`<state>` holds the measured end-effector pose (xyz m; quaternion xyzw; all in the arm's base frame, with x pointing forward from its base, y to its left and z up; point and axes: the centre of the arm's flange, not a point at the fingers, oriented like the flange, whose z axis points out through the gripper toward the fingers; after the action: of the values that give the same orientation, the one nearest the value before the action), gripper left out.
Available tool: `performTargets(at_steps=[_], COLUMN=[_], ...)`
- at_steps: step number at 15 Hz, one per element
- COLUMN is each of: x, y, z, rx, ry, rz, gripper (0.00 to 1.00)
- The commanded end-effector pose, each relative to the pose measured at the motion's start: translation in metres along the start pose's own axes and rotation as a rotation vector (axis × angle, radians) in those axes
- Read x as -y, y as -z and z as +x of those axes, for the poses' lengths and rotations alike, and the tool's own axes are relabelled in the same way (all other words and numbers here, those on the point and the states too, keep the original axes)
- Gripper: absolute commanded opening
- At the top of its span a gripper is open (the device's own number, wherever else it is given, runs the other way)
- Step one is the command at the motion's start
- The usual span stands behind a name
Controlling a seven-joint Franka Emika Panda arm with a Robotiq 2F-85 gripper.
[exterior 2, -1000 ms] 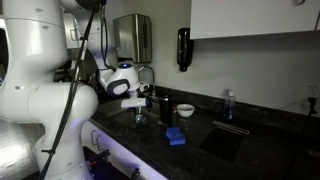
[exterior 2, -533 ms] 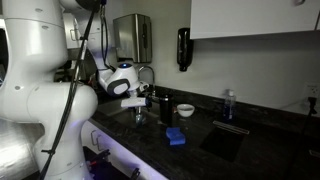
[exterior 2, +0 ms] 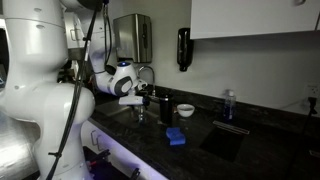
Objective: Remove the dish soap from the sink and put it on the counter
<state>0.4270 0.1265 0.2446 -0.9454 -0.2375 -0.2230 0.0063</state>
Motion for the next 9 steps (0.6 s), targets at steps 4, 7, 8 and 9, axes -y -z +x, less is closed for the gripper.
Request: performTargets(at_steps=[4, 7, 8, 9], x=[-0.021, -0.005, 0.002, 0.011], y=[-0.018, -0.025, -0.027, -0.028], z=[-0.035, -0.038, -0.036, -0.034], rx=[0.084, 0.082, 0.074, 0.066], ry=[-0.049, -0.047, -0.041, -0.031], rz=[-0.028, 0.013, 0.024, 0.035], gripper=[1.0, 1.0, 1.0, 1.0])
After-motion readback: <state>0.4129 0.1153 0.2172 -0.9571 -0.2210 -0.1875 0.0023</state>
